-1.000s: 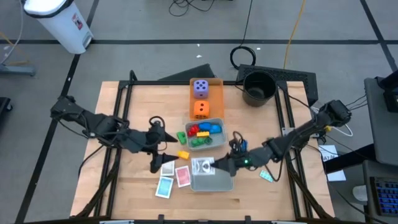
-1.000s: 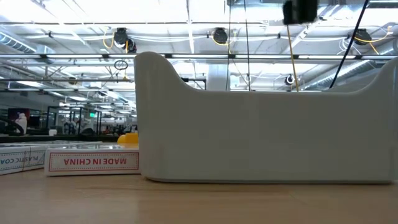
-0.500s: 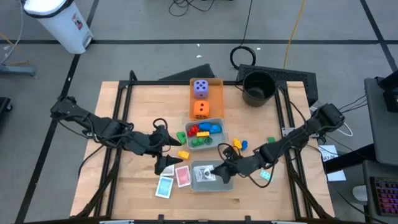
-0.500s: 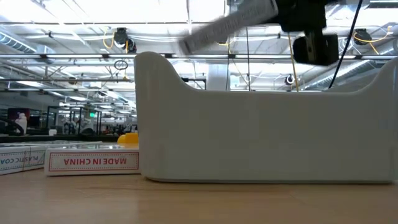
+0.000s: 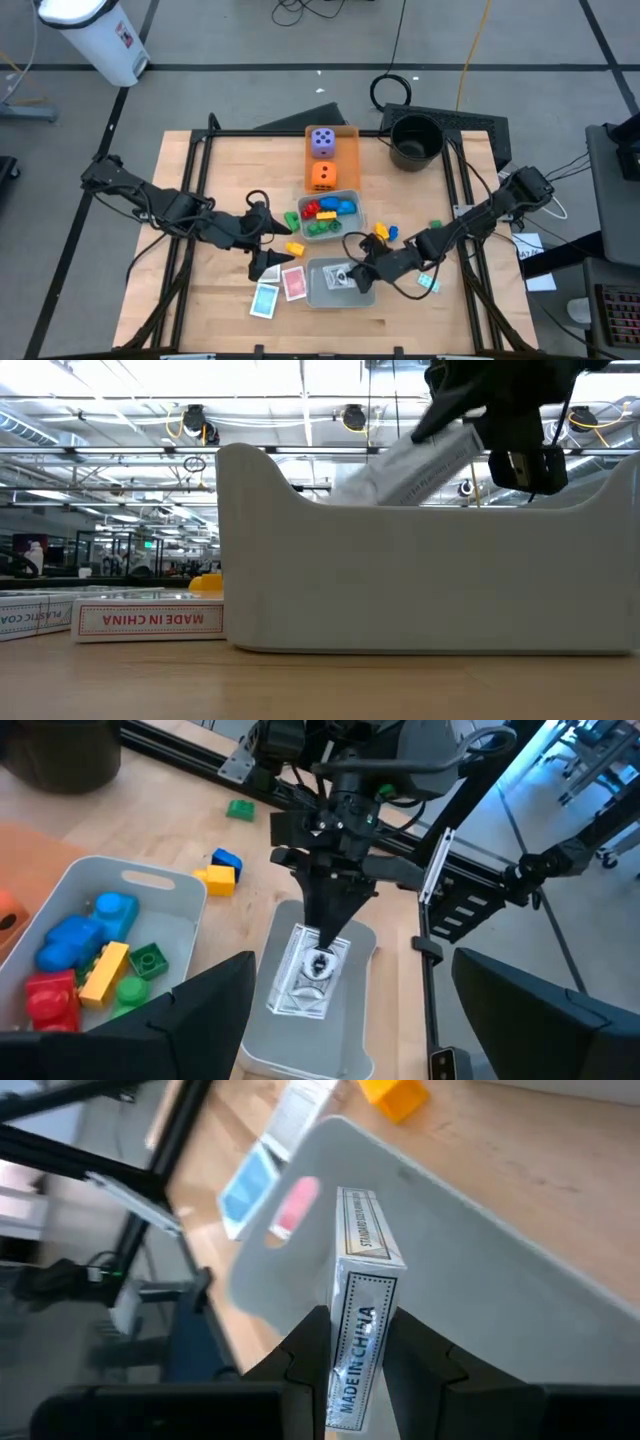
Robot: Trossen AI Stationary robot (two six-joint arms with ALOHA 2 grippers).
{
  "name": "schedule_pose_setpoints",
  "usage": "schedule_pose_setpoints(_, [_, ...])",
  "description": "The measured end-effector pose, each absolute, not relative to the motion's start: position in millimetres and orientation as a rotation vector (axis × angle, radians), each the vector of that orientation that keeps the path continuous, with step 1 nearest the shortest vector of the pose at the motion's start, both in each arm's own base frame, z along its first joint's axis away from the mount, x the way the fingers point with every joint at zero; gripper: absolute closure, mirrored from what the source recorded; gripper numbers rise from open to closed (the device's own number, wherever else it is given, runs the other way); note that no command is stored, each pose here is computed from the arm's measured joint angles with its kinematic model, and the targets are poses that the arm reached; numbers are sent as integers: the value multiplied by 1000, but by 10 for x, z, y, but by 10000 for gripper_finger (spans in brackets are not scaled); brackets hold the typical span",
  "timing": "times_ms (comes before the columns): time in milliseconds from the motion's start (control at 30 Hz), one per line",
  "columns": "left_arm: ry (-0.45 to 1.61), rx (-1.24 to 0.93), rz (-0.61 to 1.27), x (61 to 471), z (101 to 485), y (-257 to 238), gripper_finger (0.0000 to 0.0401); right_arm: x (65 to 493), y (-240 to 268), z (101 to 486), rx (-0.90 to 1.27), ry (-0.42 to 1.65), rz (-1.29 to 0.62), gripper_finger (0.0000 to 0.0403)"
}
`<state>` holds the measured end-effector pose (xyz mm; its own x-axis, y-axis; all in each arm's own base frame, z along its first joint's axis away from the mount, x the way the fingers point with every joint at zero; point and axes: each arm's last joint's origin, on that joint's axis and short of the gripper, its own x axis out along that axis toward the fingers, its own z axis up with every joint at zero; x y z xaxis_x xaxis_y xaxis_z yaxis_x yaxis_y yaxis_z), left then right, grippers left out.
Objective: Pick & Place Toys
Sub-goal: Put the white and black playing card pack into the bottom gray bin
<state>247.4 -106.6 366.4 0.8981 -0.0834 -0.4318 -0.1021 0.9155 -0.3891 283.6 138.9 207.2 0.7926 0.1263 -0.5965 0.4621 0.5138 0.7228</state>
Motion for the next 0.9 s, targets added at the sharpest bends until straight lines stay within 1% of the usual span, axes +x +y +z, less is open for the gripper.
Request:
schedule_pose_setpoints(233, [459, -397, 10, 2474, 3662, -1062, 61, 2807, 1361, 2058, 992, 741, -177, 340])
schedule_pose_setpoints(367, [464, -394, 21, 2480, 3655, -1039, 61, 2787, 1313, 2220, 944, 721, -129, 340])
schedule_pose_setpoints(533, [475, -389, 46, 2497, 3640, -981, 61, 2770, 1194, 2551, 731, 759, -108, 340])
schedule_pose_setpoints(600, [472, -380, 50, 2505, 3642, -963, 61, 2759, 1142, 2695, 626, 806, -99, 340])
schedule_pose_setpoints(700, [470, -370, 60, 2519, 3641, -928, 61, 2799, 1087, 2878, 517, 860, -37, 340])
schedule_pose_setpoints(900, [468, -377, 78, 2546, 3641, -854, 61, 2923, 985, 3060, 368, 903, 79, 340])
